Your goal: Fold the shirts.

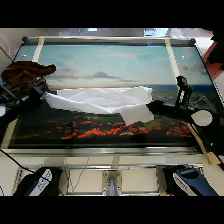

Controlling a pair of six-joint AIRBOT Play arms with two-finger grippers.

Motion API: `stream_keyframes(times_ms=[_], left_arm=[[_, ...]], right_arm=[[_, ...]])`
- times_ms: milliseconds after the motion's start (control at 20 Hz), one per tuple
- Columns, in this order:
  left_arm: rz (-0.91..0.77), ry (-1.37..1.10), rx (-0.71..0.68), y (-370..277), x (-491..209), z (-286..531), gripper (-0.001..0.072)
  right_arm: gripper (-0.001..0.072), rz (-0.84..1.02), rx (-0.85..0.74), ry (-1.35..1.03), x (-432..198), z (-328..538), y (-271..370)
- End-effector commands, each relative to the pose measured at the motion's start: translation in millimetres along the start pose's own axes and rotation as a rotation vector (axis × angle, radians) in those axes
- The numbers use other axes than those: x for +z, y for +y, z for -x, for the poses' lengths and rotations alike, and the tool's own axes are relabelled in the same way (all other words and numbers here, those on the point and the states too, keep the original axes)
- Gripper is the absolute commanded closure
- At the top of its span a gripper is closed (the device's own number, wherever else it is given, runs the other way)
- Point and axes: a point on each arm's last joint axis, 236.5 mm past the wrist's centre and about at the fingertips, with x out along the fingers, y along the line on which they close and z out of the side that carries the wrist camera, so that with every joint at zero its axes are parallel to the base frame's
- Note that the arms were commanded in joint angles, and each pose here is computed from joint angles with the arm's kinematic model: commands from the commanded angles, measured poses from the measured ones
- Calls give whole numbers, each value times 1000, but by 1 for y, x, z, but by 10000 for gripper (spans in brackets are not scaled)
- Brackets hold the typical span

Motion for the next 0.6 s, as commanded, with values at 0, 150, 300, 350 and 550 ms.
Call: stream_keyframes(times_ms=[0, 150, 300, 350, 550], left_arm=[[-127, -40, 39, -14, 24, -21, 697], [-193, -14, 132, -3, 52, -39, 697], [-305, 108, 217, 10, 46, -59, 697], [-356, 135, 238, 11, 40, -67, 697], [-542, 245, 307, 17, 1, -99, 697]], right_arm=[[687, 74, -88, -67, 46, -12, -17], [686, 18, -143, -101, 80, -32, -49], [686, -21, -187, -103, 101, -54, -79], [686, -17, -195, -83, 102, -66, -86], [686, -32, -218, 6, 86, -113, -114]])
